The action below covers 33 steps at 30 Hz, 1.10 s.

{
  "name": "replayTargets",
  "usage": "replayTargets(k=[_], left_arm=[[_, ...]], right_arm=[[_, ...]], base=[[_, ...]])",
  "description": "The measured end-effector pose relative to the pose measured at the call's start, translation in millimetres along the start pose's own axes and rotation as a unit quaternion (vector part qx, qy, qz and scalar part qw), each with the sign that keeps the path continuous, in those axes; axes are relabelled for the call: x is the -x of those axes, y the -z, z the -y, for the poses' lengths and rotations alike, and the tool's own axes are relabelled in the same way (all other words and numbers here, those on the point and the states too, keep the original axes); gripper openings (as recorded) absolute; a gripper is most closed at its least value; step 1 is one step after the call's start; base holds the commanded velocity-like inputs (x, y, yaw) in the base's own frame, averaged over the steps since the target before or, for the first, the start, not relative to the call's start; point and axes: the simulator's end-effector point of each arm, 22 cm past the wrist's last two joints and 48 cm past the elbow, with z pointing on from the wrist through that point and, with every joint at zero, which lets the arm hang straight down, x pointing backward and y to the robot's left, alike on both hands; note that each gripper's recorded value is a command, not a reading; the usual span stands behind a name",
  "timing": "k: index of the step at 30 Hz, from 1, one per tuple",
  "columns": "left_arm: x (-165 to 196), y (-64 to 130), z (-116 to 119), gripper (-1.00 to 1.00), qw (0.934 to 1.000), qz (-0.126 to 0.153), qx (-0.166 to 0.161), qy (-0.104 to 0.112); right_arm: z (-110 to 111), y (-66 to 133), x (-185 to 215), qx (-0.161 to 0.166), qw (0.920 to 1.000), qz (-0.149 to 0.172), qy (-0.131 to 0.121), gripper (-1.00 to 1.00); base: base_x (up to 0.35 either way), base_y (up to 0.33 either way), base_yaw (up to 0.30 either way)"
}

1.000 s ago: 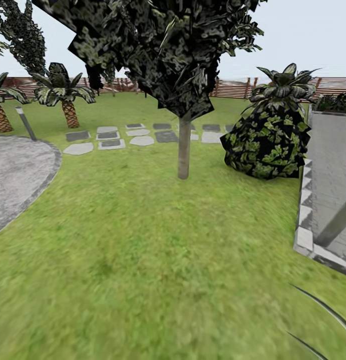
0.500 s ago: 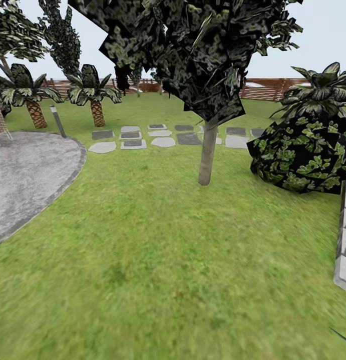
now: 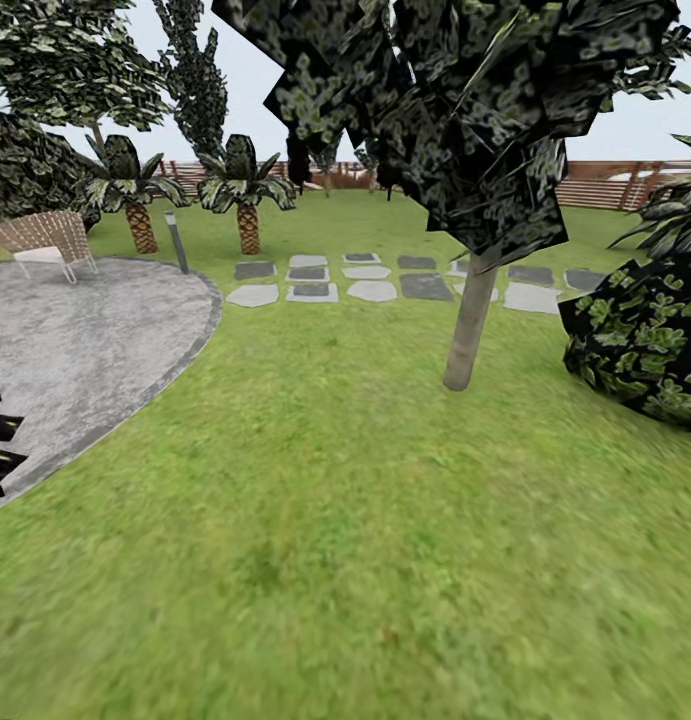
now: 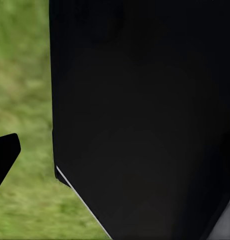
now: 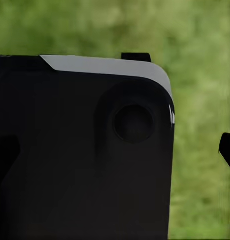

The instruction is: Take the three Easter eggs out of the wicker basket on the lawn in the garden, then place them on the lawn next to a single tree (choose any tree) so that all three eggs are next to the same tree and none are left in the basket.

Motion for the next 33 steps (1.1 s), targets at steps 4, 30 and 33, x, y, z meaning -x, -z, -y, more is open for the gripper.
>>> replayTargets(k=[4,30,33], left_arm=[[0.4,0.0,0.0,1.0,1.0,0.0,0.0,0.0],[0.4,0.0,0.0,1.0,1.0,0.0,0.0,0.0],[0.4,0.0,0.0,1.0,1.0,0.0,0.0,0.0]], right_arm=[[0.4,0.0,0.3,0.0,1.0,0.0,0.0,1.0],[-2.3,0.0,0.7,0.002,1.0,0.001,0.001,1.0],[-2.3,0.0,0.7,0.002,1.0,0.001,0.001,1.0]], base=[[0.325,0.0,0.073],[0.325,0.0,0.089],[0.325,0.0,0.293]])
